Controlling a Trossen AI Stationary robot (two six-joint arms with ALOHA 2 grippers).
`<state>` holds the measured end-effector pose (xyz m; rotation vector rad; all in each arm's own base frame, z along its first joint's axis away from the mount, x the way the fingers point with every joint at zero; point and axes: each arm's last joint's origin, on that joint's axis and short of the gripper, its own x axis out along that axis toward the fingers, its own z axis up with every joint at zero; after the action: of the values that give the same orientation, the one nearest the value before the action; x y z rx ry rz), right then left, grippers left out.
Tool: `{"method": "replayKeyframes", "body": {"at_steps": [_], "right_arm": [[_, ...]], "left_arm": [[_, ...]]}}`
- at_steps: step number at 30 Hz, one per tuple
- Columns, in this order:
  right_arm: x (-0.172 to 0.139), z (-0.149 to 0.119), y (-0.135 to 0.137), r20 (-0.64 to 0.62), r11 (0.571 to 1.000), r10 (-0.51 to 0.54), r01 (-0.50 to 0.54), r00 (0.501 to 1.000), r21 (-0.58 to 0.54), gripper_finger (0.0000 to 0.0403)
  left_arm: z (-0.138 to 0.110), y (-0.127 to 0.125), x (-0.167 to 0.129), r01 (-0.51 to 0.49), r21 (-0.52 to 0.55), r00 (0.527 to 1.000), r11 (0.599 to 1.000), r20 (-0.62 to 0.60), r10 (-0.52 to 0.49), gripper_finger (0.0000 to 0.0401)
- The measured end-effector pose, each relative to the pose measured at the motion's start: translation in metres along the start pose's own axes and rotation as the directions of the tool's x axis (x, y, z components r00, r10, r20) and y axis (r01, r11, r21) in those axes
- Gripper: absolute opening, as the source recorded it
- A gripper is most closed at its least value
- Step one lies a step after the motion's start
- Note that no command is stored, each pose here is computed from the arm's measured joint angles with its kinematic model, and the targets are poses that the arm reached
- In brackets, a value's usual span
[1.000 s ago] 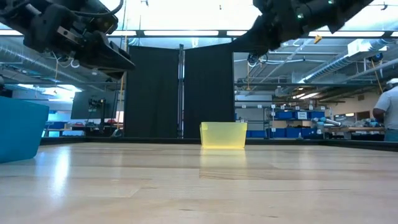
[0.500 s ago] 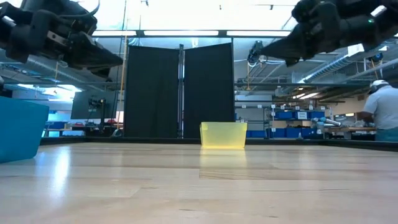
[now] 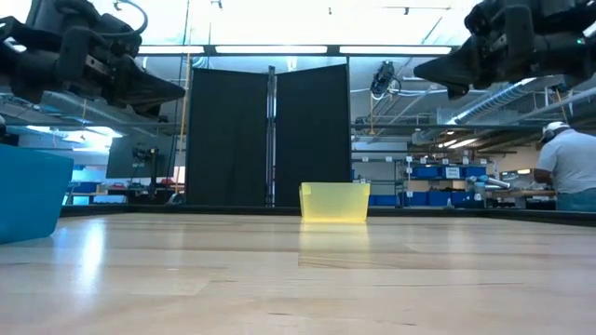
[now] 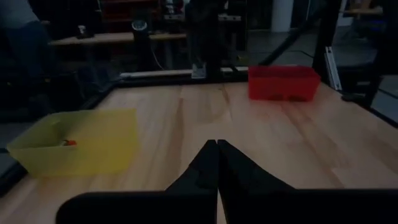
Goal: Sort batteries
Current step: Return to Home Position
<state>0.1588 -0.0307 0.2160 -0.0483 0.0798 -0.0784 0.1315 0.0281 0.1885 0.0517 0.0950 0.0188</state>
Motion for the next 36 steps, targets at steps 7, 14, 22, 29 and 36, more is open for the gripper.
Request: {"method": "replayKeyframes", "body": {"at_steps": [7, 14, 22, 29, 36], "right_arm": [[-0.019, -0.01, 0.003, 0.064, 1.0, -0.015, 0.014, 0.998, 0.009, 0.0007], [-0.034, -0.023, 0.006, -0.014, 0.994, -0.095, 0.095, 0.995, 0.05, 0.0007], [-0.054, -0.023, 0.007, 0.058, 0.998, -0.061, 0.06, 0.996, 0.012, 0.0006], [-0.071, -0.026, 0.002, 0.127, 0.993, -0.117, 0.118, 0.985, 0.002, 0.0005], [-0.064, -0.044, -0.007, 0.189, 0.978, -0.204, 0.208, 0.961, -0.001, 0.0004]], "left_arm": [[-0.014, -0.002, -0.014, -0.075, -0.016, 0.995, 0.997, 0.066, 0.076, 0.0007], [-0.02, -0.005, -0.031, -0.126, -0.029, 0.992, 0.992, 0.029, 0.126, 0.0007], [-0.015, -0.006, -0.042, -0.176, -0.024, 0.984, 0.984, -0.001, 0.176, 0.0007], [-0.02, -0.005, -0.04, -0.181, -0.031, 0.983, 0.983, 0.013, 0.181, 0.0007], [-0.023, -0.004, -0.035, -0.202, -0.034, 0.972, 0.979, 0.112, 0.205, 0.0007]]}}
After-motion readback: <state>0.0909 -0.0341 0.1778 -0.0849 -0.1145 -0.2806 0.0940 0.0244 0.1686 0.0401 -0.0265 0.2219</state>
